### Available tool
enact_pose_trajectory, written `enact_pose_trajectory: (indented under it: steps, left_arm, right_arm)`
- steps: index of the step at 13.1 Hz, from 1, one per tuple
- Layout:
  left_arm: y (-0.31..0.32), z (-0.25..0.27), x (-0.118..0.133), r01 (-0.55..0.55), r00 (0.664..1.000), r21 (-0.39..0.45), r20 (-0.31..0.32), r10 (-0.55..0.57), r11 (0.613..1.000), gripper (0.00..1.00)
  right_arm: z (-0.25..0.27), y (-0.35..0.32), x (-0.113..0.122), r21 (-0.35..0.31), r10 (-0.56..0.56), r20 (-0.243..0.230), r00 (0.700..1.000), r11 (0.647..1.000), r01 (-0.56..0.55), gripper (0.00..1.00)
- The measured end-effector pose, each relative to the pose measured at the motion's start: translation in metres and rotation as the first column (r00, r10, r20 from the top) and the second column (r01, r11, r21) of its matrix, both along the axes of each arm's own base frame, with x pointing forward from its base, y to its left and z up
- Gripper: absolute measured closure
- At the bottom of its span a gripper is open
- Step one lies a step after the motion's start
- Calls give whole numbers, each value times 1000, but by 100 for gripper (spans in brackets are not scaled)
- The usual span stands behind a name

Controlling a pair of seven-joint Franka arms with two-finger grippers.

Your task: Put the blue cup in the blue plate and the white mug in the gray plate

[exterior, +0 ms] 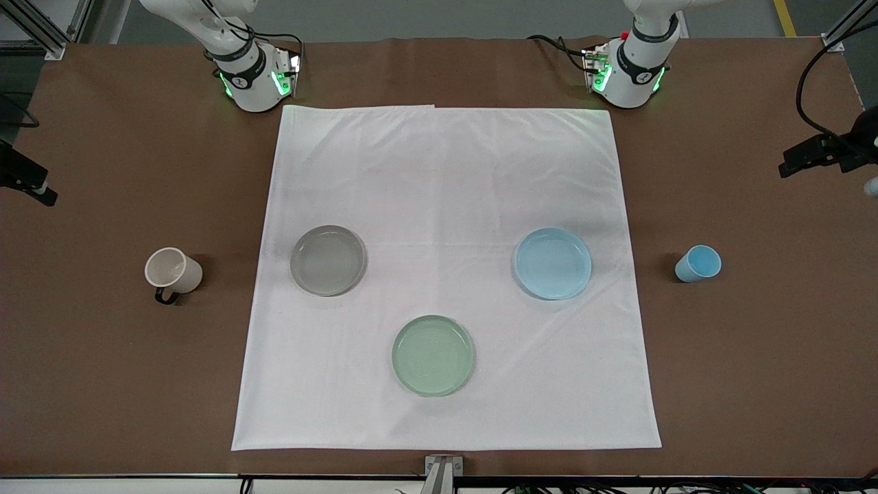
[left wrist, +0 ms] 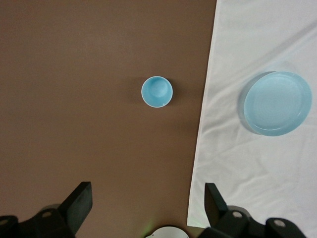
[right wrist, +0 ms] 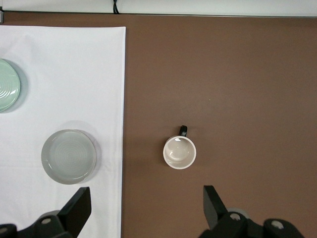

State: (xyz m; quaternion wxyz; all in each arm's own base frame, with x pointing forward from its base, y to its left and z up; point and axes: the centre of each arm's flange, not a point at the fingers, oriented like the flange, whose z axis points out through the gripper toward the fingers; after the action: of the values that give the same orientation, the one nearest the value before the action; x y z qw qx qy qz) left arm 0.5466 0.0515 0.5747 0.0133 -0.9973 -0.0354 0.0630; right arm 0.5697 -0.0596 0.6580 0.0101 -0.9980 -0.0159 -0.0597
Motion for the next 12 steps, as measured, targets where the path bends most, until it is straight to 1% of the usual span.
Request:
enact_pose_trajectory:
  steps: [1, 3, 6, 7, 8, 9, 10, 12]
  left_arm:
    - [10, -23, 7, -13, 1000, 1, 4, 12, 1000, 0]
    - [29, -77, 13, -26, 999, 29, 24, 25, 999, 0]
    - [52, -156, 9, -47, 997, 36, 64, 45, 998, 0]
    - [58, -182, 9, -55, 995, 34, 79, 52, 998, 0]
    - [63, -206, 9, -60, 994, 31, 90, 57, 998, 3]
    - [65, -228, 11, -63, 994, 28, 94, 60, 998, 4]
    - [67, -248, 14, -62, 994, 24, 93, 60, 998, 13]
    - [66, -276, 18, -60, 995, 17, 83, 58, 998, 15]
  right_arm:
    - [-6, 0, 3, 0, 0, -10, 1000, 1000, 0, 0]
    - [-30, 0, 16, 0, 0, -51, 999, 1000, 0, 0]
    - [-76, 0, 37, -1, -1, -126, 992, 1000, 1, 0]
    - [-87, -2, 42, -2, -4, -140, 990, 1000, 4, 0]
    - [-94, -3, 45, -3, -7, -149, 989, 1000, 6, 0]
    - [-96, -5, 47, -7, -9, -150, 989, 1000, 8, 0]
    - [-99, -7, 47, -13, -11, -155, 988, 1000, 10, 0]
    - [-124, -15, 54, -27, -22, -188, 982, 999, 17, 0]
